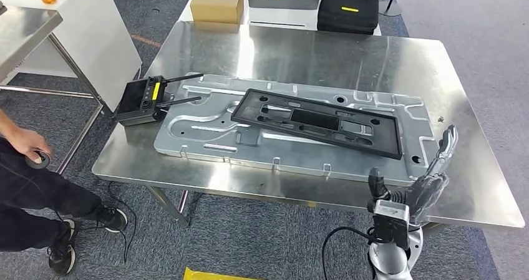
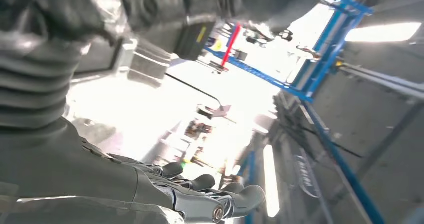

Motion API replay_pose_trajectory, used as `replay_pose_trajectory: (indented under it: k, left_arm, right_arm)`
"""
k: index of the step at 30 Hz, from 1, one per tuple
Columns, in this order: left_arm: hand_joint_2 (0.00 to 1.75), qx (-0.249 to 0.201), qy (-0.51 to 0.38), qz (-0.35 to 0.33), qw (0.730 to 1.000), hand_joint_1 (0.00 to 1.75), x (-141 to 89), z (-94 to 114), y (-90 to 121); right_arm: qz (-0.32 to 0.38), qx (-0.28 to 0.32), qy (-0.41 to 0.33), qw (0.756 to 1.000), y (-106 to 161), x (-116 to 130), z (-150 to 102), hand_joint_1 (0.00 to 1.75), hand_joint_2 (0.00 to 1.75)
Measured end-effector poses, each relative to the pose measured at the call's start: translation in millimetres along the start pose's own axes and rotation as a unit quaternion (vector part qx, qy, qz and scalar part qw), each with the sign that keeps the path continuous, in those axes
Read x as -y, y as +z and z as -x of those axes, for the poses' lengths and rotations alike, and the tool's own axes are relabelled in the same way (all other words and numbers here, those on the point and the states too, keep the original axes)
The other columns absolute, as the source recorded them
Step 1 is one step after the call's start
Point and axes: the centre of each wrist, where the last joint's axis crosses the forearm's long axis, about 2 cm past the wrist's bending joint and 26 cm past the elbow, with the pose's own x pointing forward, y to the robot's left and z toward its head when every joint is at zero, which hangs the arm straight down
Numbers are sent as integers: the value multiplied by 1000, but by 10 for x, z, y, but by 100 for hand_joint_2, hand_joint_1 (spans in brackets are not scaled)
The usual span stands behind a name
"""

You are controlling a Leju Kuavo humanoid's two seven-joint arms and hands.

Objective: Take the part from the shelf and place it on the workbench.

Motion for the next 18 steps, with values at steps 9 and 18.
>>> replay_pose_trajectory:
  k: [9, 18]
  left_arm:
    - [0, -1, -10, 1, 1000, 0, -27, 15, 1]
    - [0, -4, -11, 2, 1000, 0, -24, 19, 2]
  right_arm:
    - [-25, 60, 57, 996, 42, 38, 26, 0, 175]
    - [-32, 35, 68, 997, 134, 69, 66, 0, 175]
